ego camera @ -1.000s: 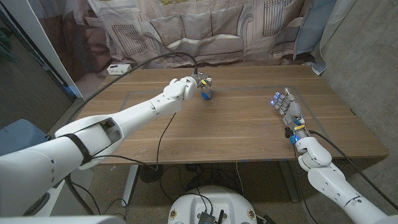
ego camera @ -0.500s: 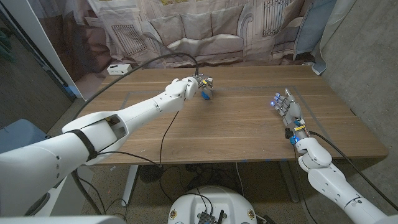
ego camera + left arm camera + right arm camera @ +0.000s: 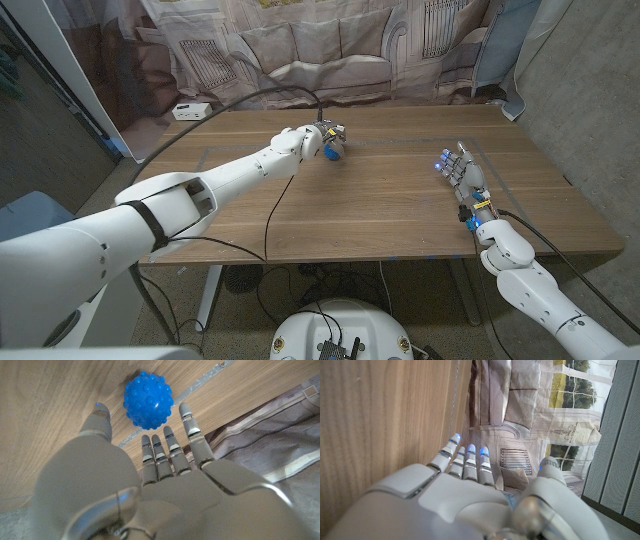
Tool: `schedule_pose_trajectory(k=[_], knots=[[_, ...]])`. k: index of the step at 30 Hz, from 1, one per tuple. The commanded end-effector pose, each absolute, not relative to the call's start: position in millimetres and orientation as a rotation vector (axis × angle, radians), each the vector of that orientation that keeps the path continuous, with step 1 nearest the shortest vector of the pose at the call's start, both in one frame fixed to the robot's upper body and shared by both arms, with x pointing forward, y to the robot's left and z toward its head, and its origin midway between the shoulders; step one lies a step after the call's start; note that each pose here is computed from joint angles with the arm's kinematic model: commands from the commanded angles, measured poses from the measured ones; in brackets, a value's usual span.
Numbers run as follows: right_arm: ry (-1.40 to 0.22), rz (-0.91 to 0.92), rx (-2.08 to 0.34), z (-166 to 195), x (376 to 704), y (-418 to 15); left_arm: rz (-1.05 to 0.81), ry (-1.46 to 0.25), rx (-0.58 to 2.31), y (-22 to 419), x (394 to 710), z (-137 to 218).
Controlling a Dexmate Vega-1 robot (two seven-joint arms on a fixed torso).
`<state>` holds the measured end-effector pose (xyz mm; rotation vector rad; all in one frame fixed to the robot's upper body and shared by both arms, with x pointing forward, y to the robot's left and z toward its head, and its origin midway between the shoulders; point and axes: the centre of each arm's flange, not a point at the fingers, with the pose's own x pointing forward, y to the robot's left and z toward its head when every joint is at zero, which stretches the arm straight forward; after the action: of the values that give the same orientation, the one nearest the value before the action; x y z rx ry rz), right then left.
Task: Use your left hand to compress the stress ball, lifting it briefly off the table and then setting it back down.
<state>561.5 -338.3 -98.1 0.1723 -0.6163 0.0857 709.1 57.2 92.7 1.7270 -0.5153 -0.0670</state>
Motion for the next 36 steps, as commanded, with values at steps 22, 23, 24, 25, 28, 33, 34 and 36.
schedule_pose_trajectory(k=[22,23,24,25,28,33,34,36], knots=[[-0.613,0.089,0.177,-95,568,-336,-0.105,-0.481,1.664,58,732,75],[-0.613,0.089,0.179,-95,568,-336,-0.106,-0.483,1.658,58,732,74],[-0.614,0.091,0.176,-95,568,-336,-0.107,-0.482,1.653,57,732,73],[-0.613,0.090,0.179,-95,568,-336,-0.104,-0.483,1.650,57,732,72],[-0.612,0.091,0.183,-95,569,-336,-0.097,-0.484,1.644,57,732,71],[-0.614,0.092,0.179,-95,569,-336,-0.091,-0.483,1.638,58,731,71],[-0.613,0.092,0.181,-95,569,-336,-0.091,-0.482,1.636,59,731,71],[-0.612,0.093,0.181,-95,568,-336,-0.083,-0.484,1.624,59,730,71]])
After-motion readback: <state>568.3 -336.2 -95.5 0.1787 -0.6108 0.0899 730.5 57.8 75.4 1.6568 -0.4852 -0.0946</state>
